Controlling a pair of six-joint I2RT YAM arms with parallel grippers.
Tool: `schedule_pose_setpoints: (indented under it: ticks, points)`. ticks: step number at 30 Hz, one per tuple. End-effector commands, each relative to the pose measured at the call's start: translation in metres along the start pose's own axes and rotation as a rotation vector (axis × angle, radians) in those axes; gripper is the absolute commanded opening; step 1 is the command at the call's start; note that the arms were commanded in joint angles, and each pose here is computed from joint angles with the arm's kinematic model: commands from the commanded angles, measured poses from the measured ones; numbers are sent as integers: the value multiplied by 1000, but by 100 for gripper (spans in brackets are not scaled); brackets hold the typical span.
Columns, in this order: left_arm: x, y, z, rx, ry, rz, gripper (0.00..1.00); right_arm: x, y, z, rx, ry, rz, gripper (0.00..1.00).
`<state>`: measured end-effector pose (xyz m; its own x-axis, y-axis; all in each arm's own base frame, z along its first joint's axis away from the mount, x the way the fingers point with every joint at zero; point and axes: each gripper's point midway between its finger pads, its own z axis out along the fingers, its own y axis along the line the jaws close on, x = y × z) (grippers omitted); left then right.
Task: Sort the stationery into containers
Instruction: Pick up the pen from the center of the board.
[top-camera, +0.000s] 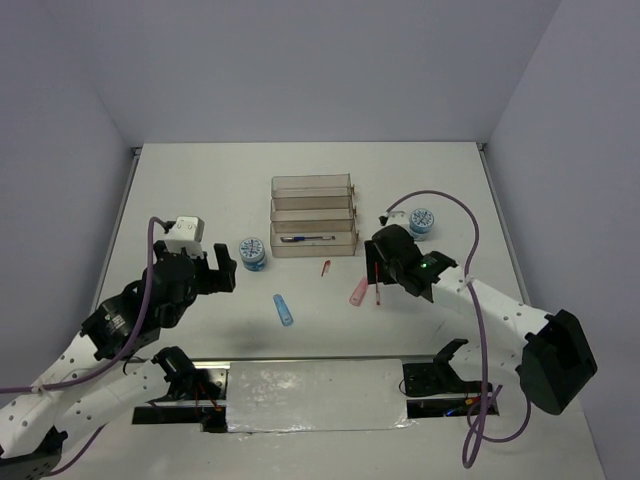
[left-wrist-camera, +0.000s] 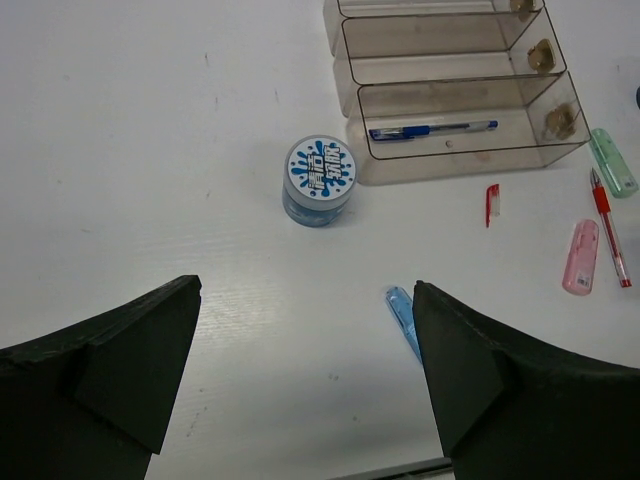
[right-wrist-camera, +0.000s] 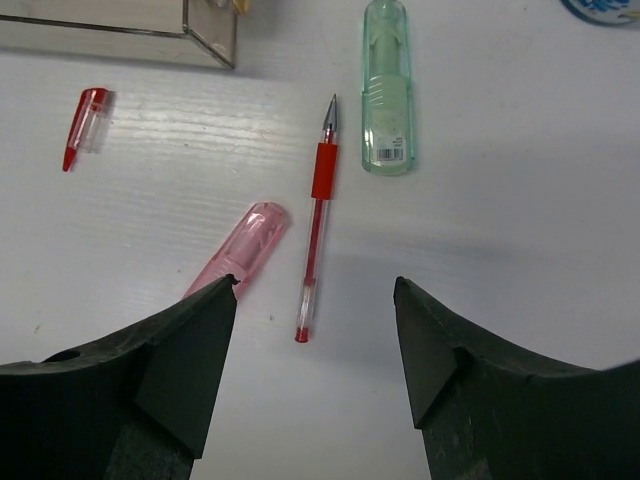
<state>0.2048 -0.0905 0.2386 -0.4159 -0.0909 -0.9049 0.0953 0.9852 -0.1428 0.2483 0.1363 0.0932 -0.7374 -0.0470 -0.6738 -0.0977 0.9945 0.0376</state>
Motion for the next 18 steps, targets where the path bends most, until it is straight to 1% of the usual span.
schedule_pose_setpoints:
  ticks: [1, 2, 3, 5, 6, 9, 16, 18]
  points:
    - [-8, -7, 1, 26, -15, -14, 99, 13, 7, 13, -41, 63, 23, 71]
    - [-7, -8, 2, 25, -12, -12, 99, 16, 6, 18, -41, 79, 19, 71]
    - [-6, -8, 2, 25, -9, -9, 99, 25, 9, 25, -59, 123, 11, 70]
    - [-4, -9, 4, 27, 2, -2, 99, 24, 12, 34, -69, 136, 7, 68]
    - [-5, -10, 5, 28, 3, 0, 99, 29, 11, 41, -58, 162, 2, 67]
    - [-2, -12, 7, 32, 17, 14, 99, 23, 10, 53, -50, 168, 19, 62]
    - [-1, -12, 8, 33, 19, 15, 99, 25, 12, 64, -45, 197, 14, 56]
    - [-2, -13, 7, 38, 15, 14, 99, 31, 13, 69, -45, 221, 8, 52]
